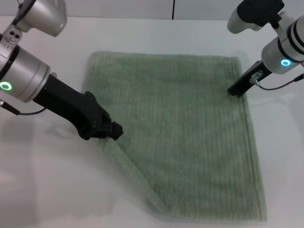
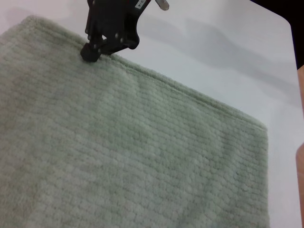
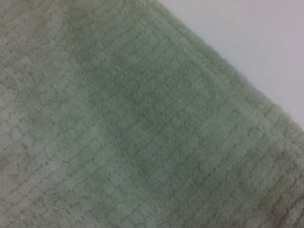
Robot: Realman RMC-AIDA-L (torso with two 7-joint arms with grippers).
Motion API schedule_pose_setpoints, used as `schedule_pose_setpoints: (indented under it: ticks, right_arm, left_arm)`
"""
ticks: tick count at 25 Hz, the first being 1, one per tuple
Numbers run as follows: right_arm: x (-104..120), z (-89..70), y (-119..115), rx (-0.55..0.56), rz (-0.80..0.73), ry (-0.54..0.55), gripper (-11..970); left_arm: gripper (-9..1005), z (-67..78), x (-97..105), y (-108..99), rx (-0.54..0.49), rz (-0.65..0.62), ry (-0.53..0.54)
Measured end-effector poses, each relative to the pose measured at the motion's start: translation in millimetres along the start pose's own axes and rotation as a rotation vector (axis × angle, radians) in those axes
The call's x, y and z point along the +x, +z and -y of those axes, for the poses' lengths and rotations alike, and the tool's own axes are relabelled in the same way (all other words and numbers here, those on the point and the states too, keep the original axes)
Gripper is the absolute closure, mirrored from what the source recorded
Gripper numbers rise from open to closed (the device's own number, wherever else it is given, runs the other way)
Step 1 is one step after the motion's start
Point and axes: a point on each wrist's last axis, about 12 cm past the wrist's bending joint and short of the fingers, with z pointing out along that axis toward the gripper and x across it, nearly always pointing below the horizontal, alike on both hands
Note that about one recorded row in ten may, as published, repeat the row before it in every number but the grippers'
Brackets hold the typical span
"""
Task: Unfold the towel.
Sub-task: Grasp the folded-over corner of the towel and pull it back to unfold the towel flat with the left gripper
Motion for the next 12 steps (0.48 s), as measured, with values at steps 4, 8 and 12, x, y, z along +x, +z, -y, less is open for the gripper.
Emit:
schedule_pose_setpoints:
  ticks: [4,8,12]
  right_arm:
    - [0.0,0.0,0.1,0.000,0.000,0.000,959]
    - [-0.1,0.4,0.3,0.004,0.003,0.000,960]
    - [0.4,0.7,0.5,0.006,0.000,-0.002,960]
  left_arm:
    - [952,1.1,3.3,-4.6,-0.007,0.000,-0.027]
    - [952,1.3,5.2,-5.6,-0.009,-0.004,-0.044]
    - [951,2.2,10.2,-5.4,-0.008,-0.014,-0.059]
